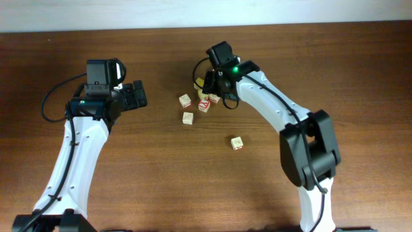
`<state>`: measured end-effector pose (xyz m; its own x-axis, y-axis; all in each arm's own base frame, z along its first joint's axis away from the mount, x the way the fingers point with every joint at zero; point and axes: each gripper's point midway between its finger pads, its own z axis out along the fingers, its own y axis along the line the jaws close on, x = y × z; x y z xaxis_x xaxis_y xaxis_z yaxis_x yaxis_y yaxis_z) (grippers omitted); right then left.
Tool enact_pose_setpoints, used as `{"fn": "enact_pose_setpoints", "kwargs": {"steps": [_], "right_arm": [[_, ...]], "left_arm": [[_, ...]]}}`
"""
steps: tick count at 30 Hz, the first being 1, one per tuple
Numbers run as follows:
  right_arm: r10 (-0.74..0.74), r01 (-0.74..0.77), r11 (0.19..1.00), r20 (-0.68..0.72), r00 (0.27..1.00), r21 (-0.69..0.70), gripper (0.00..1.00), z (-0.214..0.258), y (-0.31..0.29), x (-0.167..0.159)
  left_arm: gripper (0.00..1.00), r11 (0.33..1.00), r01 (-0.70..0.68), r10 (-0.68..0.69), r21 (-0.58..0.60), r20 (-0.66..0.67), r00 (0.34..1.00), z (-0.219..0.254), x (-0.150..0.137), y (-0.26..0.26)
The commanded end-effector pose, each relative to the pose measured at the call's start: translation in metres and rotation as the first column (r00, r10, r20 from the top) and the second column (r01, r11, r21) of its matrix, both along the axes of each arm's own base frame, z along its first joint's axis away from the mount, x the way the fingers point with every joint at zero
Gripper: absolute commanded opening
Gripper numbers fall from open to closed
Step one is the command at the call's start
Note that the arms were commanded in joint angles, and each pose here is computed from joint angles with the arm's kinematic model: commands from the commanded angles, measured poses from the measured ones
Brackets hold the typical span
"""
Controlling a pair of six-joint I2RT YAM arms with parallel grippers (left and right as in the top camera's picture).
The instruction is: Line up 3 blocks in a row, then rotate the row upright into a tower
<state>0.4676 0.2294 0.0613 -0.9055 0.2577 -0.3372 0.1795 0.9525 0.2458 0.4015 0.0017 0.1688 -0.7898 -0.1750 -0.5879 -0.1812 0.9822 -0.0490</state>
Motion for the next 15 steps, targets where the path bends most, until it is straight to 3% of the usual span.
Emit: {"fn": "enact_pose_setpoints", "kwargs": {"steps": [1, 6, 10, 15], "right_arm": [[-0.156, 0.157, 0.988, -0.036, 0.987, 0.01, 0.7, -0.023, -0.005, 0.005], [-0.196, 0.196, 0.981, -0.016, 0.98, 0.0, 0.64, -0.04, -0.007, 0.015], [-0.191, 0.191, 0.982, -0.049, 0.98, -0.015, 0.4, -0.047, -0.008, 0.008], [-0.172, 0.169, 0.985, -0.12, 0.978, -0.033, 0.33, -0.052, -0.01, -0.009]], "left_arm": [[0.99, 1.0, -0.02, 0.02, 0.006, 0.007, 1.0, 0.003, 0.002, 0.004], [0.99, 1.0, -0.02, 0.02, 0.006, 0.007, 1.0, 0.003, 0.002, 0.004], [0.99, 1.0, -0.02, 0.02, 0.006, 0.006, 1.0, 0.002, 0.002, 0.004], [0.99, 1.0, -0.02, 0.02, 0.006, 0.006, 1.0, 0.002, 0.002, 0.004]]}}
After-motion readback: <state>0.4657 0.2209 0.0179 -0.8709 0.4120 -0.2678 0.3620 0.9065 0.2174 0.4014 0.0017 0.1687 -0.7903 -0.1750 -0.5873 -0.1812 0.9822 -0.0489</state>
